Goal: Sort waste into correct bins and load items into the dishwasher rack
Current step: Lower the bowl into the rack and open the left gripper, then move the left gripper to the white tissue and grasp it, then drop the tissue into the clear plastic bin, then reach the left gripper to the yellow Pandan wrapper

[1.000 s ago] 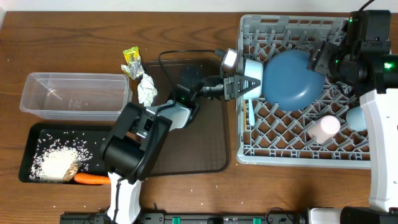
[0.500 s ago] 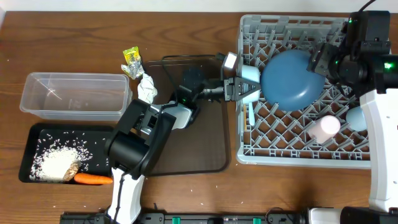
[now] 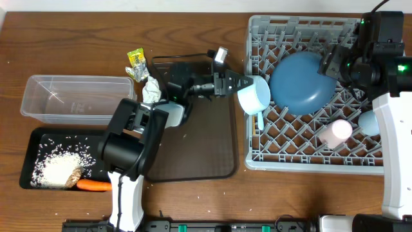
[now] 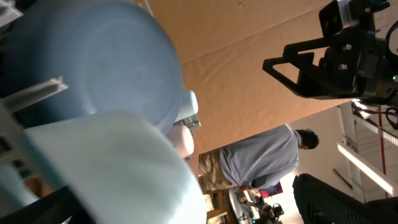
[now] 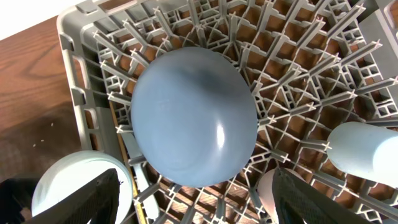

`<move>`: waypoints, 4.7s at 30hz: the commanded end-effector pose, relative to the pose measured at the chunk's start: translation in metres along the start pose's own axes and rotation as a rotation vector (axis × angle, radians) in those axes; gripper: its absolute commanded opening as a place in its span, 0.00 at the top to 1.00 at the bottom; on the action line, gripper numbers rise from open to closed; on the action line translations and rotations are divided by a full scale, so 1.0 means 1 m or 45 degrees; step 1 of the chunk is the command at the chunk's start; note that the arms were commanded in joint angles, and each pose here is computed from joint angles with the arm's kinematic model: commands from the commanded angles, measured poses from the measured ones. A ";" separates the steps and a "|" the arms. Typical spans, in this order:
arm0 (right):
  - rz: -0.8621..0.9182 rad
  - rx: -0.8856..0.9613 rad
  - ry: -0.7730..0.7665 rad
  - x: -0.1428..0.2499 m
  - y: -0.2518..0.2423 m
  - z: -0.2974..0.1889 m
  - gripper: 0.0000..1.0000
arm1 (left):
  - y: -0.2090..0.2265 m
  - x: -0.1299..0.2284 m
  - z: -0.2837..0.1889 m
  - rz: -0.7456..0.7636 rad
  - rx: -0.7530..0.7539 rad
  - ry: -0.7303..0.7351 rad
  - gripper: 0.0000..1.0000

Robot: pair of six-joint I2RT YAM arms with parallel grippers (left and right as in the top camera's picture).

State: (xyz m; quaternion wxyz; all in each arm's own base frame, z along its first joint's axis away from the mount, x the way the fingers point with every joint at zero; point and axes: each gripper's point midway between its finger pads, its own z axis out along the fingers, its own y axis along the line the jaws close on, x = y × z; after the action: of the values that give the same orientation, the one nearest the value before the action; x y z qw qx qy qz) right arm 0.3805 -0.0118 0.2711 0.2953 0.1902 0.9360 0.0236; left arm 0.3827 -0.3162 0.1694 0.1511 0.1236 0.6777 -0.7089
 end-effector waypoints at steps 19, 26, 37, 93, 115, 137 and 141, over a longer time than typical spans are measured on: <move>0.015 0.007 -0.030 -0.003 -0.004 -0.008 0.28 | -0.013 -0.062 -0.102 -0.050 -0.110 -0.173 0.02; 0.014 0.006 -0.030 -0.003 -0.003 -0.008 0.28 | -0.013 -0.086 -0.115 -0.009 -0.460 -0.440 0.02; 0.015 -0.019 -0.037 -0.005 0.000 -0.008 0.28 | 0.064 -0.048 -0.259 0.232 -1.995 -0.516 0.02; 0.014 -0.016 -0.031 -0.004 0.000 -0.008 0.27 | 0.003 -0.045 -0.411 0.100 -2.405 -0.748 0.02; 0.014 -0.016 -0.031 -0.004 0.000 -0.008 0.27 | 0.123 -0.087 -0.275 0.486 -2.013 -0.425 0.53; 0.015 -0.016 -0.031 -0.004 0.000 -0.008 0.27 | 0.164 -0.064 -0.306 0.467 -2.396 -0.343 0.43; 0.015 -0.016 -0.031 -0.004 0.000 -0.008 0.27 | 0.165 -0.063 -0.305 0.468 -2.397 -0.339 0.52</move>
State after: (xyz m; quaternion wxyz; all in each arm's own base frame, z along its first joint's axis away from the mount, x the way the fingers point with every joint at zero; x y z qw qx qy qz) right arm 0.3822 -0.0104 0.2722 0.2984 0.1889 0.9351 0.0281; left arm 0.4942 -0.0193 0.0248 0.3721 -0.0280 0.9184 0.1312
